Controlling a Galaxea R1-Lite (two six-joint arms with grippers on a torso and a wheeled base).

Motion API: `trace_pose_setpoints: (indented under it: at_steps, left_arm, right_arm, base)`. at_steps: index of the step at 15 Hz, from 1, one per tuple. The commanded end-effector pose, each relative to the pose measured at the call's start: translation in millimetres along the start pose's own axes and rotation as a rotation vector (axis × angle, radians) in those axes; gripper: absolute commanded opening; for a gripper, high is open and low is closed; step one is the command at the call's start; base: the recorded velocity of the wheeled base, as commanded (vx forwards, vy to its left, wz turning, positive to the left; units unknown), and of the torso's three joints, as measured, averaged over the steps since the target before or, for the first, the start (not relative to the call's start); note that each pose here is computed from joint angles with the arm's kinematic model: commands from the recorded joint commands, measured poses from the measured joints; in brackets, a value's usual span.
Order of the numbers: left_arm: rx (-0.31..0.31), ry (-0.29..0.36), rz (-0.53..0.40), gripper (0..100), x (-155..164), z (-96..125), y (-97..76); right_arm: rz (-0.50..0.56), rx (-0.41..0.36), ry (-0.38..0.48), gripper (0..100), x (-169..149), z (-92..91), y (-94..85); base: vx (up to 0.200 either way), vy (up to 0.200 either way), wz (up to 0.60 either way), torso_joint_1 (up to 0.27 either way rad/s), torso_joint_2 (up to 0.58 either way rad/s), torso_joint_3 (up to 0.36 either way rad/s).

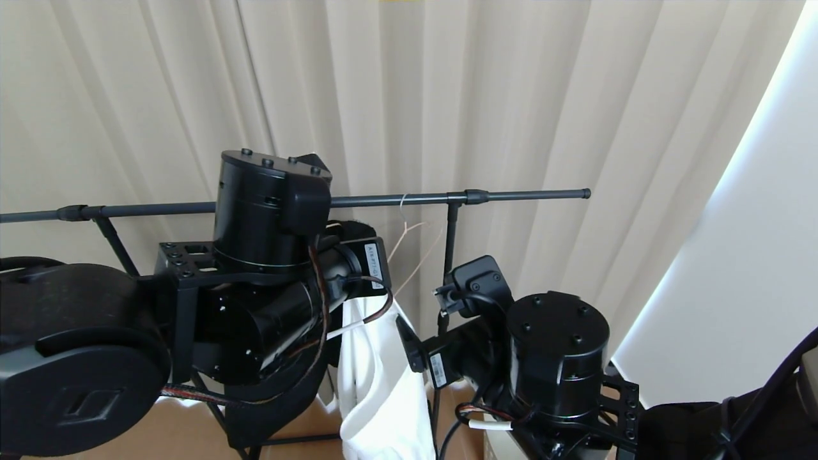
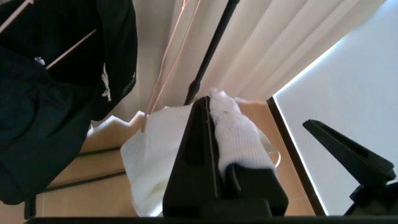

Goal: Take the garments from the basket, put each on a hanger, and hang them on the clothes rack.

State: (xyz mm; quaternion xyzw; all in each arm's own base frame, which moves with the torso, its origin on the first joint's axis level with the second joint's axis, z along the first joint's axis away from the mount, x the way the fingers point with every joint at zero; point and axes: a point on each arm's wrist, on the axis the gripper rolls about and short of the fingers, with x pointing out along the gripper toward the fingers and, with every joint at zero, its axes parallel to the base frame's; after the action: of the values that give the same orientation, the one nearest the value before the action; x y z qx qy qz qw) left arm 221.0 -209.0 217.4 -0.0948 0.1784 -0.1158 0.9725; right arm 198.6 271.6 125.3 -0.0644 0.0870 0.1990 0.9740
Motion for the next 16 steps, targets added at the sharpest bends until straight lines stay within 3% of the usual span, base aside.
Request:
trace_pose_setpoints:
  at_steps: [1, 7, 16]
  left_arm:
    - [-0.01, -0.018, -0.005, 0, -6, 5, 1.9]
    - [-0.012, -0.045, -0.006, 0, -14, 13, 6.5]
    - [0.0, -0.035, -0.006, 0, -14, 10, 6.5]
  right_arm:
    - [0.0, -0.021, 0.014, 100, -1, -4.6, -0.9]
    - [0.002, -0.127, 0.058, 100, -7, -18.5, -4.9]
    - [0.005, -0.18, 0.086, 100, -9, -27.7, -6.4]
  base:
    - [0.0, 0.0, 0.0, 0.0, 0.0, 0.0]
    - [0.0, 0.0, 0.0, 0.0, 0.0, 0.0]
    - [0.0, 0.0, 0.0, 0.0, 0.0, 0.0]
